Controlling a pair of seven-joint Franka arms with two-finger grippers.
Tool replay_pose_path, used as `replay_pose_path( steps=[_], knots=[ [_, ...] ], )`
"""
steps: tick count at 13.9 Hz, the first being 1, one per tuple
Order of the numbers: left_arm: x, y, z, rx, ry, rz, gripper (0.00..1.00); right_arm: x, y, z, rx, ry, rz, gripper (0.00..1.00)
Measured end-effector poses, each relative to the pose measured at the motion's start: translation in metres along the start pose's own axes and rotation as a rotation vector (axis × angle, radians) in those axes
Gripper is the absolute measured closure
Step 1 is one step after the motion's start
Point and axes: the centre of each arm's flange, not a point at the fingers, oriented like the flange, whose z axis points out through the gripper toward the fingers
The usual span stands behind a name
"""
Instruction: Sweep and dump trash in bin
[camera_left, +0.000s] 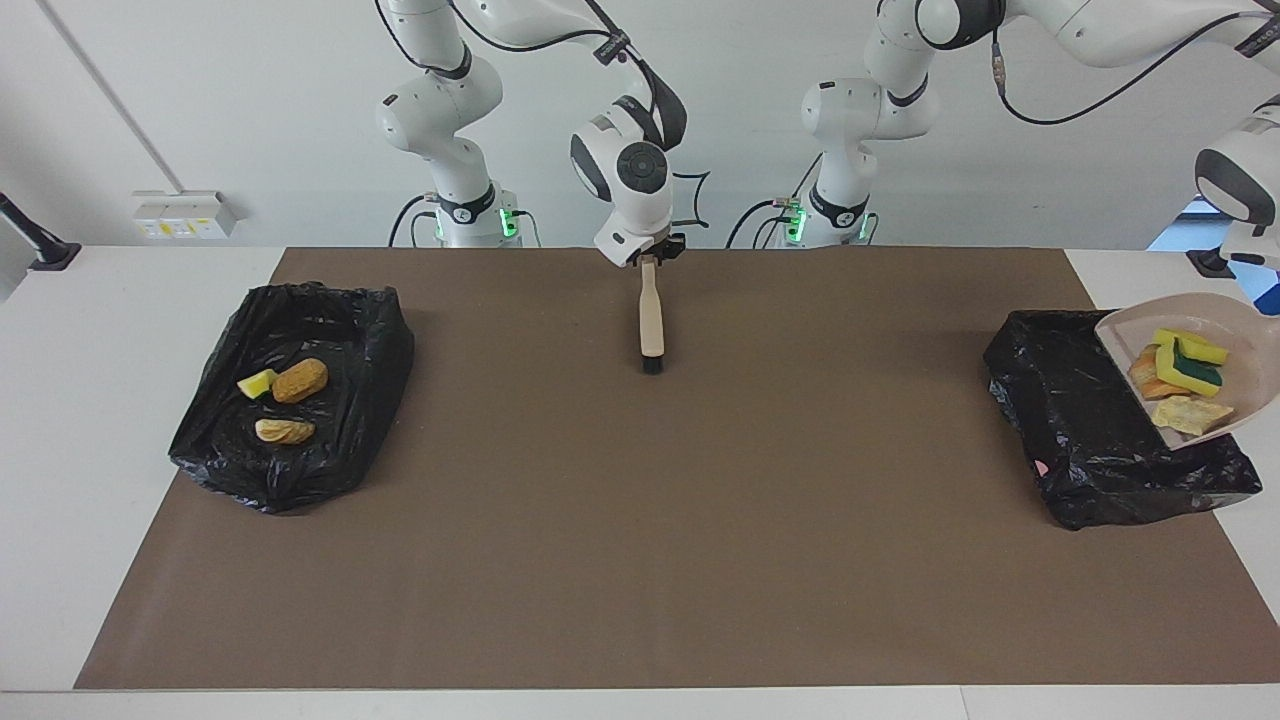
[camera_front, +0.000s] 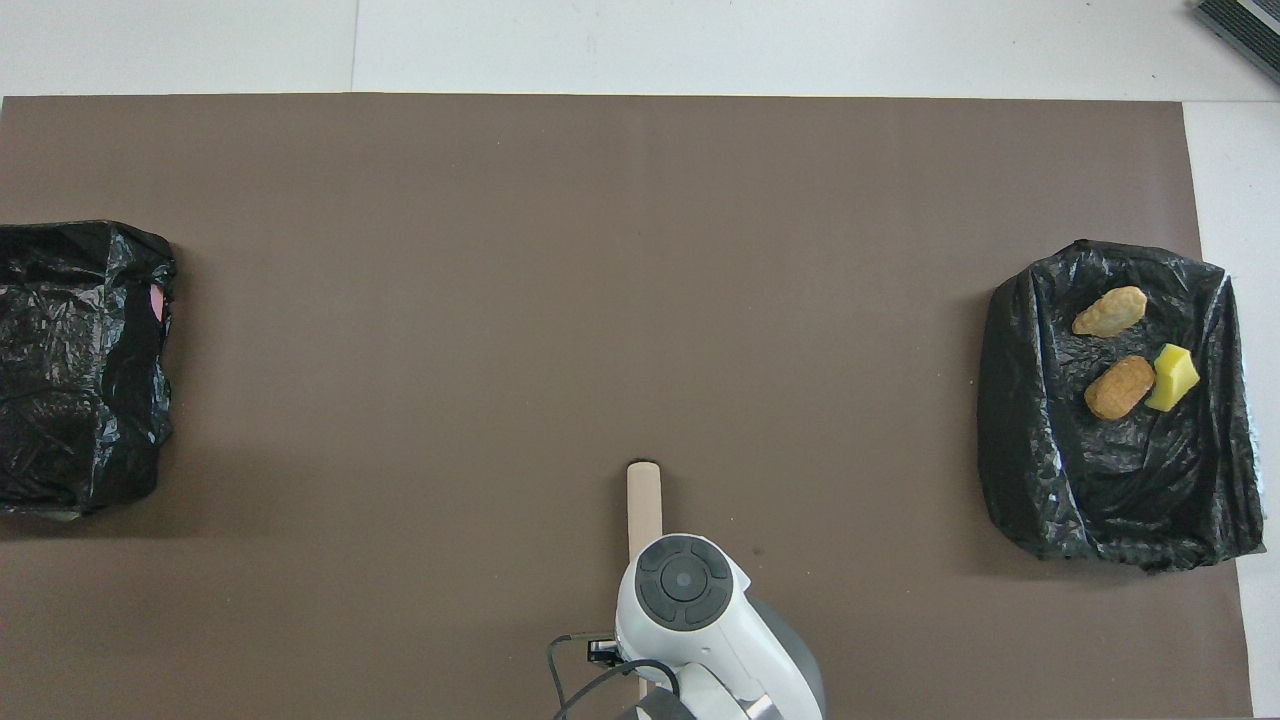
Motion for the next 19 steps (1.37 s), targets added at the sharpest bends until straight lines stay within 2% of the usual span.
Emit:
replay_pose_path(
  steps=[4, 6, 9, 12, 14, 19],
  knots=[
    [0.013, -0.006, -0.012, -0.003, -0.140, -0.003, 0.69, 0.013, -0.010, -0.022, 0.031, 0.052, -0.013, 0.00],
    [0.008, -0.005, -0.019, 0.000, -0.221, 0.025, 0.69, 0.036, 0.000, -0.048, 0.027, 0.120, -0.006, 0.00],
    [0.002, -0.004, -0.040, -0.006, -0.266, 0.018, 0.69, 0.075, 0.031, -0.095, 0.020, 0.225, 0.024, 0.00],
    [0.007, -0.009, -0.071, 0.004, -0.259, 0.000, 0.69, 0.100, 0.058, -0.132, -0.031, 0.330, 0.021, 0.00],
    [0.011, -0.013, -0.092, 0.026, -0.202, -0.042, 0.69, 0.115, 0.080, -0.154, -0.067, 0.378, -0.012, 0.00],
    [0.016, -0.016, -0.107, 0.057, -0.106, -0.086, 0.69, 0.132, 0.138, -0.213, -0.098, 0.404, -0.048, 0.00]
  ],
)
